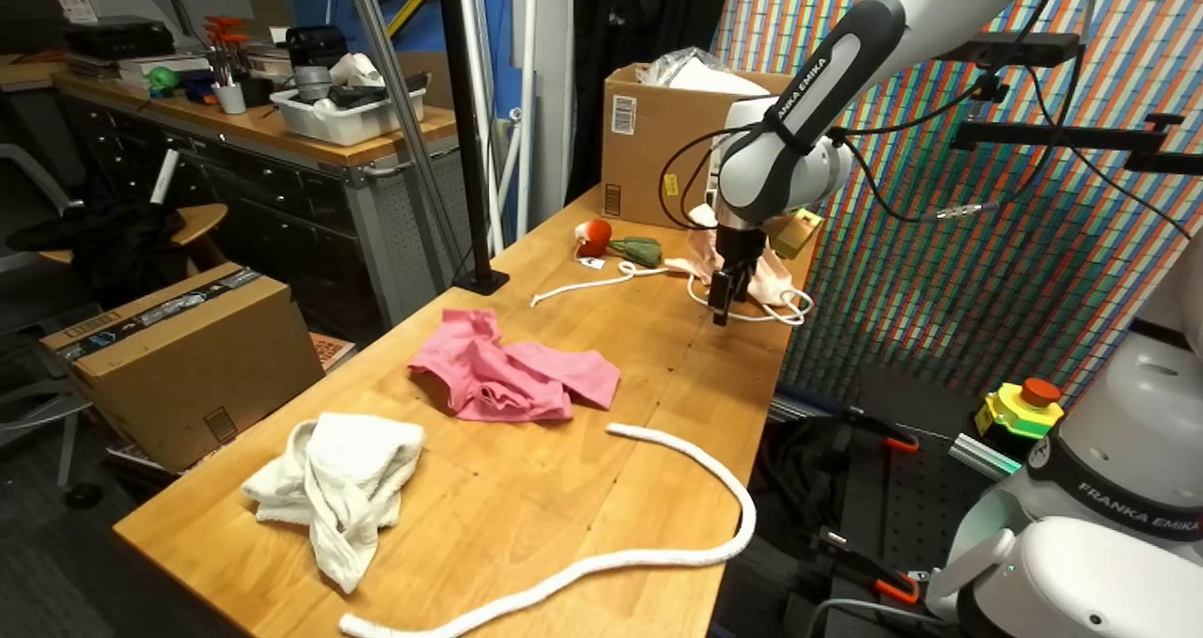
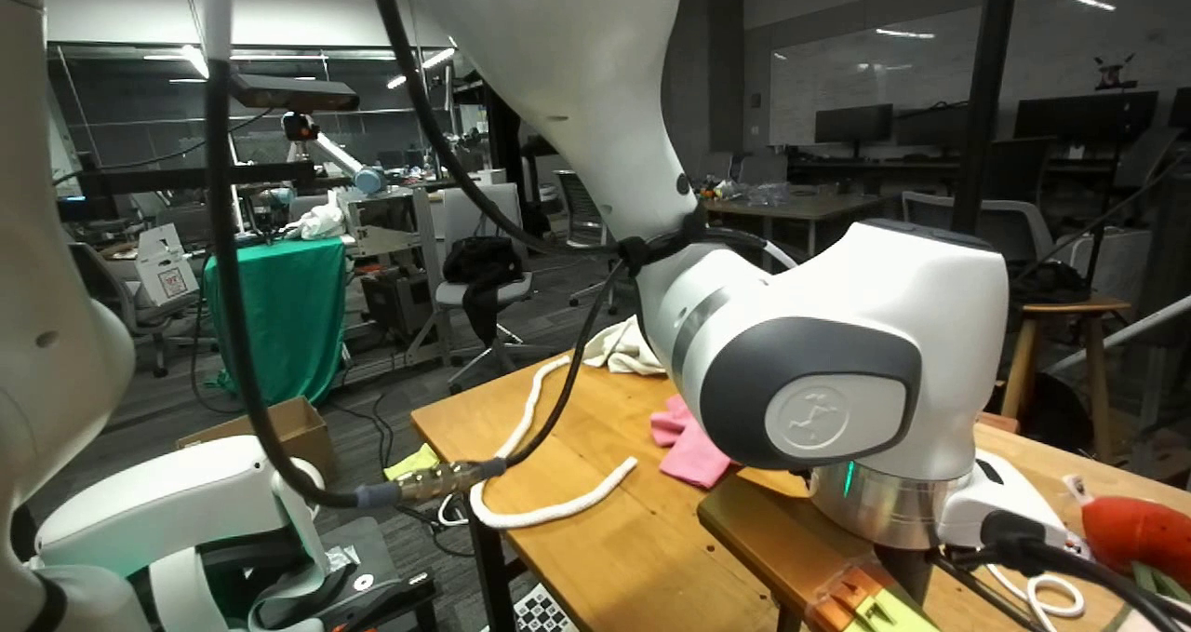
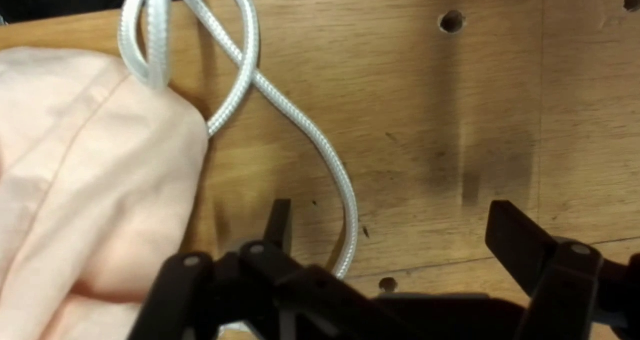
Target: Spread the clothes and the objects across on the table
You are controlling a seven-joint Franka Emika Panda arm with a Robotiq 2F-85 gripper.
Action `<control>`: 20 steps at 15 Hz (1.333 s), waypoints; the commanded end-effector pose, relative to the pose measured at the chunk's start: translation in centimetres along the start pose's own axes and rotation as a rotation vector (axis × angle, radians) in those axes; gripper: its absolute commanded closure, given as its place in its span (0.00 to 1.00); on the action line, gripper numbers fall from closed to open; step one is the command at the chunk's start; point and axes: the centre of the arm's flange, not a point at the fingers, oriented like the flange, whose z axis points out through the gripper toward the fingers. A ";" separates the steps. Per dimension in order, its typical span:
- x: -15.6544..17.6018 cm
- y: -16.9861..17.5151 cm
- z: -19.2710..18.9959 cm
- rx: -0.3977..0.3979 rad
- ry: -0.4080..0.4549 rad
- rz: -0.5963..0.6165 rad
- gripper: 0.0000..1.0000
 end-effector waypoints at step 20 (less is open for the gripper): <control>1.8 0.6 2.1 0.105 0.010 0.009 0.09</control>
